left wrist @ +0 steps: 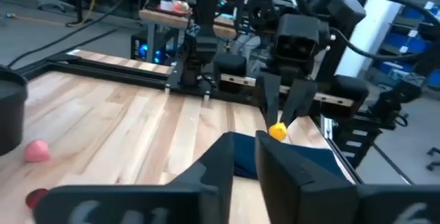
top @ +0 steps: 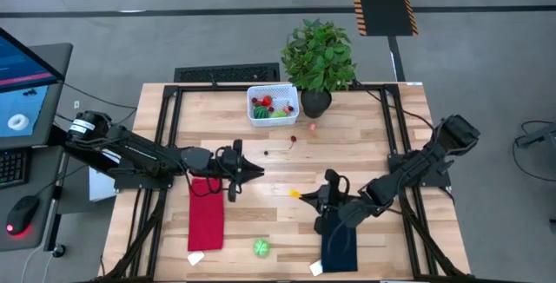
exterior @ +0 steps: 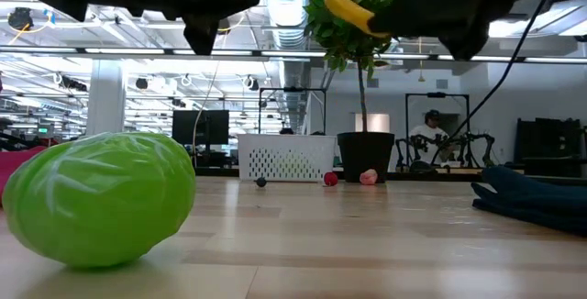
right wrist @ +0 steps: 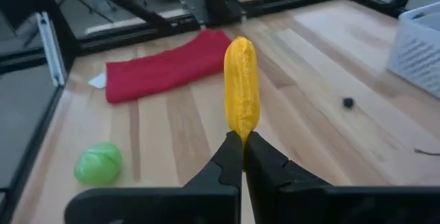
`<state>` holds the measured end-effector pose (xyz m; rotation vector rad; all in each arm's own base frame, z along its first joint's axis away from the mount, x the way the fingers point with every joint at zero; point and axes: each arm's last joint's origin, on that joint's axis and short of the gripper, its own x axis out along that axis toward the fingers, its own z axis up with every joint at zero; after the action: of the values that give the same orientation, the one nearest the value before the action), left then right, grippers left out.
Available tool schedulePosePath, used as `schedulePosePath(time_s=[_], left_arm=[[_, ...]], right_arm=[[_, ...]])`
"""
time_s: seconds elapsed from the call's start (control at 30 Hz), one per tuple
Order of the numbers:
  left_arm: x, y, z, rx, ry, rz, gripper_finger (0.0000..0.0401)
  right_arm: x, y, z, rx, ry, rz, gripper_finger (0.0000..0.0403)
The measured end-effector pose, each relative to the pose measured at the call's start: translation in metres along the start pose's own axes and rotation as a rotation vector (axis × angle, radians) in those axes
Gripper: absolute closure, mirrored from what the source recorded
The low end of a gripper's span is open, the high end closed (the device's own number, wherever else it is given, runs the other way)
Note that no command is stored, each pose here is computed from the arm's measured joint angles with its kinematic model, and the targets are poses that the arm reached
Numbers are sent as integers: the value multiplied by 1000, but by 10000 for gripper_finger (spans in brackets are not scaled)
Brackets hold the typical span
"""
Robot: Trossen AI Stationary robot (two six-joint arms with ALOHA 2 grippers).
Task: Pick and placing Produce into tupperware
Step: Put the yellow corn into the white basket
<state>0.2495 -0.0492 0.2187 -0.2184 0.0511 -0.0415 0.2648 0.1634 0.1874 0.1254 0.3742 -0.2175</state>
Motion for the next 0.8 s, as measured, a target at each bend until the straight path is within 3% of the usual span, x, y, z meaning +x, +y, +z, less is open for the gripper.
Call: schedulePosePath(time_s=[0.2, 0.33, 0.8], left_arm=[[0, -2, -1, -12, 13, -39, 276], [0, -1, -3, -41, 33, -25, 248], [-1, -7, -2, -43, 25, -103, 244]], right_arm=[[18, 7, 3, -42, 16, 9, 376], [27, 14, 13, -61, 15, 32, 375], [47, -8, 37, -91, -18, -18, 371]])
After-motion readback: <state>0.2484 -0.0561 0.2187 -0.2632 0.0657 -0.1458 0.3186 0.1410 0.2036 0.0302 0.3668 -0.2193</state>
